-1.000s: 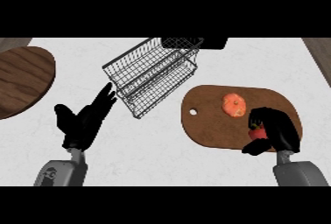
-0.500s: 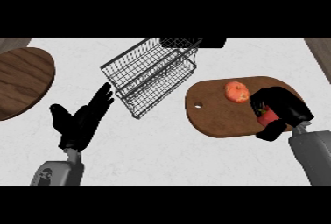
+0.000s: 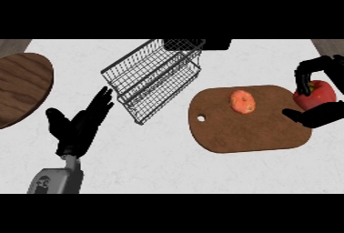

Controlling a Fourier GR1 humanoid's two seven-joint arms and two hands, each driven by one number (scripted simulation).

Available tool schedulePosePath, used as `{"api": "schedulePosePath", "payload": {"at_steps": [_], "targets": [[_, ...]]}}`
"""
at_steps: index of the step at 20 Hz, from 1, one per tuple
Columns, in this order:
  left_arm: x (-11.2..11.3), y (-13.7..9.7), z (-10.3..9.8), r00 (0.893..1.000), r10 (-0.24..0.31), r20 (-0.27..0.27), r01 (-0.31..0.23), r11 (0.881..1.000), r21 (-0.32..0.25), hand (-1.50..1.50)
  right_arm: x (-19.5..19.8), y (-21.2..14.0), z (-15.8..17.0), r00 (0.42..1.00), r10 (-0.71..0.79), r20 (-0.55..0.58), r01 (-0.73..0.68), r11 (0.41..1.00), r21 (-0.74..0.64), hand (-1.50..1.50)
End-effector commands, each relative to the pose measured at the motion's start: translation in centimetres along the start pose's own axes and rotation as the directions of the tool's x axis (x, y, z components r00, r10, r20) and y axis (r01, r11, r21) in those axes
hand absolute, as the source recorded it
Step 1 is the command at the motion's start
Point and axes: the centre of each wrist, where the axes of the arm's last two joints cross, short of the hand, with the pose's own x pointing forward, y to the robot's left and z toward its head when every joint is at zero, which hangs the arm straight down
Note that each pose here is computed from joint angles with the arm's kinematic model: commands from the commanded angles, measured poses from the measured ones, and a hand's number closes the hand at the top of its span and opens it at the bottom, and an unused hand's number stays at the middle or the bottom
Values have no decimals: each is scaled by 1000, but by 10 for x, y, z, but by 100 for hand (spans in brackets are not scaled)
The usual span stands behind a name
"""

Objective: Pick the bell pepper from the cutting board and place it in the tiered basket

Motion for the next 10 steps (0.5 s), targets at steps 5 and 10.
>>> {"api": "schedulePosePath", "payload": {"at_steps": [5,10], "targets": [[3,-17,-14,1000,4,-4,-4,999,-32,0,69,-72,12,988,-32,150,52,990,-129,150],[7,-10,-9,1000,-13,13,13,1000,-13,0,110,-92,-12,988,32,153,-4,984,-179,150]]}}
